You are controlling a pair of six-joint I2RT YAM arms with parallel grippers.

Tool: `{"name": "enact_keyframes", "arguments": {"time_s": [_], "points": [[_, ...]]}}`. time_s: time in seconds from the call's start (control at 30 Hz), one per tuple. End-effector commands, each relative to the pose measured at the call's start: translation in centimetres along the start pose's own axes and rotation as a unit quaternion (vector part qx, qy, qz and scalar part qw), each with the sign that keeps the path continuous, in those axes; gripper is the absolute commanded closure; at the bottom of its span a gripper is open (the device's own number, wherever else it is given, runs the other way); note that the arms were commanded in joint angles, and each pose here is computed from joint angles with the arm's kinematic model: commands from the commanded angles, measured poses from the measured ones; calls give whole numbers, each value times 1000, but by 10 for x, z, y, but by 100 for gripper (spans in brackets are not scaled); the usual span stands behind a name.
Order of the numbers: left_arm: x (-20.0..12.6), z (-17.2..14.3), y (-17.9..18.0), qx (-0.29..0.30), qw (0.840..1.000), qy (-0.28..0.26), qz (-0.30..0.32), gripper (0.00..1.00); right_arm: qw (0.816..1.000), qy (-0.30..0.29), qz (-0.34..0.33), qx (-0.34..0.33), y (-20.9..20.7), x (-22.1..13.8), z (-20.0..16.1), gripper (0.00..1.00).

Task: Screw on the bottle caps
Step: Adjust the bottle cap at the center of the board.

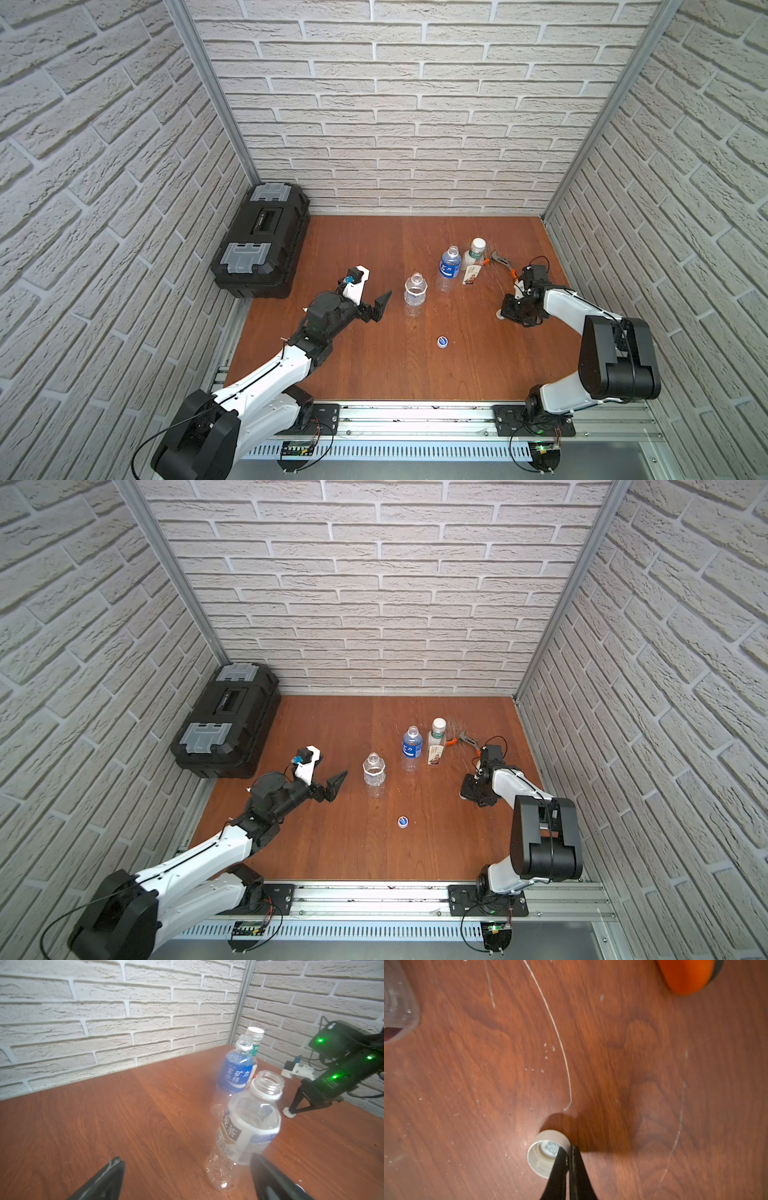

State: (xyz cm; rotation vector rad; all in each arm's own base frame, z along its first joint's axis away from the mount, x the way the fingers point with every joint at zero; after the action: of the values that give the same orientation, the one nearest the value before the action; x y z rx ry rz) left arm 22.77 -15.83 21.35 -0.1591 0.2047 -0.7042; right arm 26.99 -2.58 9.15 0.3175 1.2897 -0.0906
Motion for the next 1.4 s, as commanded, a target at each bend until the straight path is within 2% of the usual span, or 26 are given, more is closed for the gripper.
{"name": "enact_keyframes", "arguments": {"time_s": [0.0, 0.1, 0.17, 0.23, 0.3, 0.4, 0.5, 0.57, 0.67, 0.8, 0.87, 1.13, 1.37], "points": [[-12, 27, -23, 57, 994, -75, -55, 2, 995, -53, 79, -7, 19, -29, 6, 97], [-17, 37, -43, 101, 986, -91, -93, 2, 983, -92, 157, -29, 38, -59, 6, 97], [-21, 43, -56, 129, 979, -99, -125, 2, 968, -114, 218, -51, 52, -80, 3, 97], [-25, 49, -72, 162, 967, -108, -166, 2, 944, -135, 290, -77, 67, -101, -2, 97], [-27, 52, -89, 208, 949, -115, -208, 2, 912, -154, 366, -108, 85, -125, -8, 97], [-27, 55, -107, 258, 921, -119, -266, 2, 868, -166, 440, -160, 109, -155, -17, 97], [-20, 66, -118, 269, 907, -121, -300, 2, 832, -165, 484, -215, 132, -180, -27, 97], [-12, 70, -123, 273, 904, -126, -305, 4, 811, -162, 509, -240, 146, -192, -31, 97], [2, 74, -131, 270, 899, -123, -323, 7, 793, -157, 520, -275, 162, -203, -36, 97], [16, 76, -140, 259, 891, -117, -354, 20, 774, -149, 539, -296, 177, -209, -38, 97], [20, 77, -143, 257, 888, -118, -364, 23, 769, -147, 546, -299, 182, -210, -36, 97], [32, 78, -149, 267, 885, -131, -360, 33, 757, -128, 557, -316, 199, -205, -38, 97], [37, 72, -146, 268, 889, -134, -346, 40, 755, -119, 560, -320, 202, -203, -43, 97]]}}
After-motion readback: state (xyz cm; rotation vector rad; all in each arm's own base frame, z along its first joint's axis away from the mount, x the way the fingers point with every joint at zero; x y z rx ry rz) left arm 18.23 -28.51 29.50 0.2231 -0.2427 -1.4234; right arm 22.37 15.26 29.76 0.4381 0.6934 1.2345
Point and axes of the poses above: each gripper's point midway between its finger pads, its own x axis out along the fingers, its own y axis along the line the jaws close on, z = x × y, the point moved 7 cm from there along -x, back along the fingers, and after that the axes turned 9 degrees about -x, right-handed, at the moved point
